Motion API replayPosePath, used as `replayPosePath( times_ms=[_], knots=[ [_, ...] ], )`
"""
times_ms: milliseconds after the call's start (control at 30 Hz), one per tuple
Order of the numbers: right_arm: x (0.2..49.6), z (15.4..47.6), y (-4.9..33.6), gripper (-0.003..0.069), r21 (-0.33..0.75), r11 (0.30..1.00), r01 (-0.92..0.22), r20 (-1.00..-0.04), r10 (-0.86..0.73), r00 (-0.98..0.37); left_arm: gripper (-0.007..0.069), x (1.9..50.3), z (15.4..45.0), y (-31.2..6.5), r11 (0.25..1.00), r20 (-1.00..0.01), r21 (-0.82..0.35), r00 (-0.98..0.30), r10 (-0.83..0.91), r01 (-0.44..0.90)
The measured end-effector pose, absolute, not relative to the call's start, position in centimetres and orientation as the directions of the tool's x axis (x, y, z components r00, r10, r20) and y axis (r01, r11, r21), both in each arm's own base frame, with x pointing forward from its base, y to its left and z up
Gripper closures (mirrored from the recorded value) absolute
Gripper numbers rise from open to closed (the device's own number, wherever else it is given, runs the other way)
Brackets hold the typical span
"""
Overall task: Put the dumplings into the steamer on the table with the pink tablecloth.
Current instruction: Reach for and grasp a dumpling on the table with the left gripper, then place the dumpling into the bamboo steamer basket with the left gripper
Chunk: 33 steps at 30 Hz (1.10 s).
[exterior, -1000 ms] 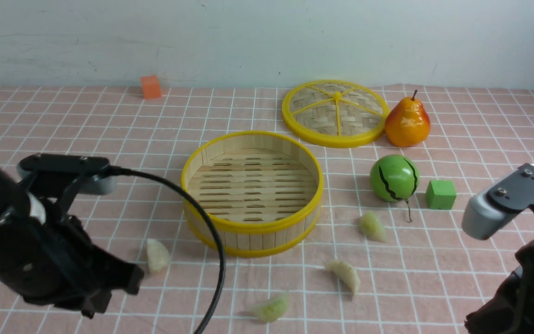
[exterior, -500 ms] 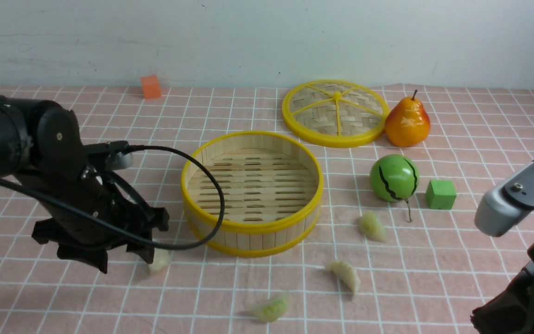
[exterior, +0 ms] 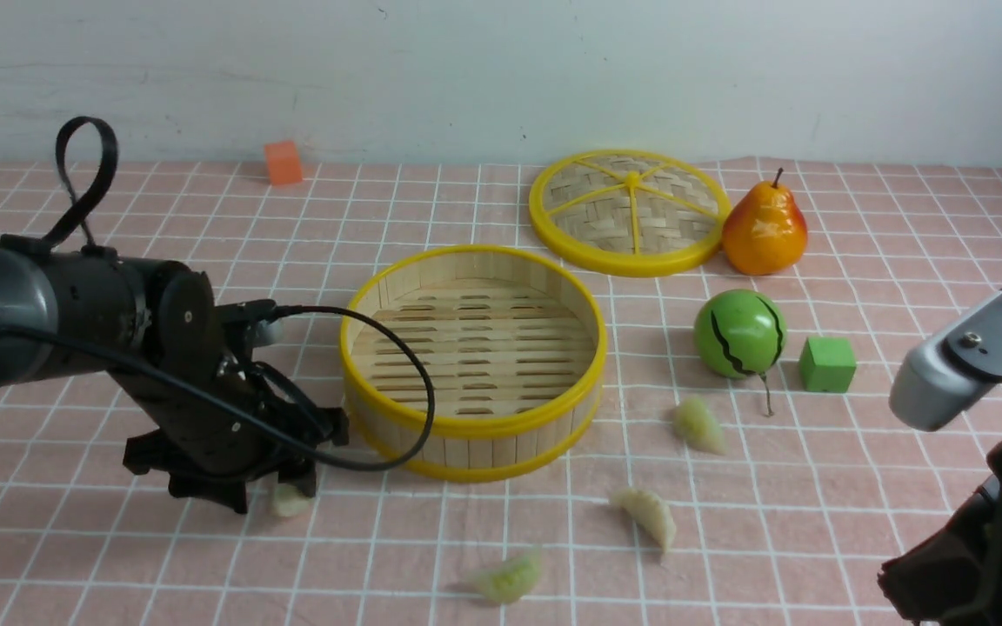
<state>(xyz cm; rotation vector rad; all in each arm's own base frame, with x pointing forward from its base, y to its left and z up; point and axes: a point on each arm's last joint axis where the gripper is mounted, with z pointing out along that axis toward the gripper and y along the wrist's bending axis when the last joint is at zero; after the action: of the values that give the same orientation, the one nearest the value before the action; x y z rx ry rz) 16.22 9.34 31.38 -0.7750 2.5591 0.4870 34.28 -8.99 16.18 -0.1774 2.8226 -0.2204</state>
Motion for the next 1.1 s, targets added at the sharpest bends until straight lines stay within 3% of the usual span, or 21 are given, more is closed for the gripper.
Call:
replayPosePath(
  times_ms=[167,333,433,533,567,667,800,933,1100],
  knots=[
    [16.3,31.4,9.4,0.0645,0.203,0.784,-0.586,-0.490,-0.437,-0.754,0.0401,34.3,16.1,-9.0,0.982,-0.282,-0.165,-0.950,-0.136,-0.092],
    [16.3,31.4,9.4,0.0641,0.202,0.785,-0.586,-0.495,-0.434,-0.752,0.0391,34.4,17.9,-9.1,0.988,-0.261,-0.149,-0.962,-0.079,-0.040],
    [16.3,31.4,9.4,0.0638,0.201,0.785,-0.586,-0.497,-0.433,-0.752,0.0391,35.0,20.9,-9.3,0.987,-0.302,-0.163,-0.951,-0.061,-0.012],
    [16.4,31.4,9.4,0.0638,0.201,0.785,-0.585,-0.498,-0.433,-0.752,0.0391,36.2,26.0,-10.1,0.974,-0.389,-0.226,-0.919,-0.059,0.033],
    [16.3,31.4,9.4,0.0638,0.201,0.785,-0.585,-0.498,-0.433,-0.752,0.0391,36.2,26.2,-10.2,0.972,-0.395,-0.230,-0.917,-0.055,0.041],
    [16.4,31.5,9.4,0.0638,0.200,0.786,-0.585,-0.501,-0.431,-0.751,0.0391,37.5,29.4,-12.3,0.960,-0.475,-0.230,-0.879,0.030,0.157],
    [16.4,31.5,9.4,0.0637,0.199,0.786,-0.585,-0.502,-0.430,-0.750,0.0391,39.1,29.9,-15.7,0.945,-0.504,-0.212,-0.856,0.114,0.251],
    [16.4,31.5,9.5,0.0631,0.215,0.784,-0.583,-0.504,-0.422,-0.754,0.0391,41.6,28.2,-19.6,0.927,-0.514,-0.209,-0.842,0.166,0.310],
    [16.1,31.5,9.6,0.0625,0.239,0.779,-0.579,-0.490,-0.419,-0.765,0.0391,44.9,24.6,-21.5,0.935,-0.502,-0.229,-0.855,0.126,0.272]
  ],
)
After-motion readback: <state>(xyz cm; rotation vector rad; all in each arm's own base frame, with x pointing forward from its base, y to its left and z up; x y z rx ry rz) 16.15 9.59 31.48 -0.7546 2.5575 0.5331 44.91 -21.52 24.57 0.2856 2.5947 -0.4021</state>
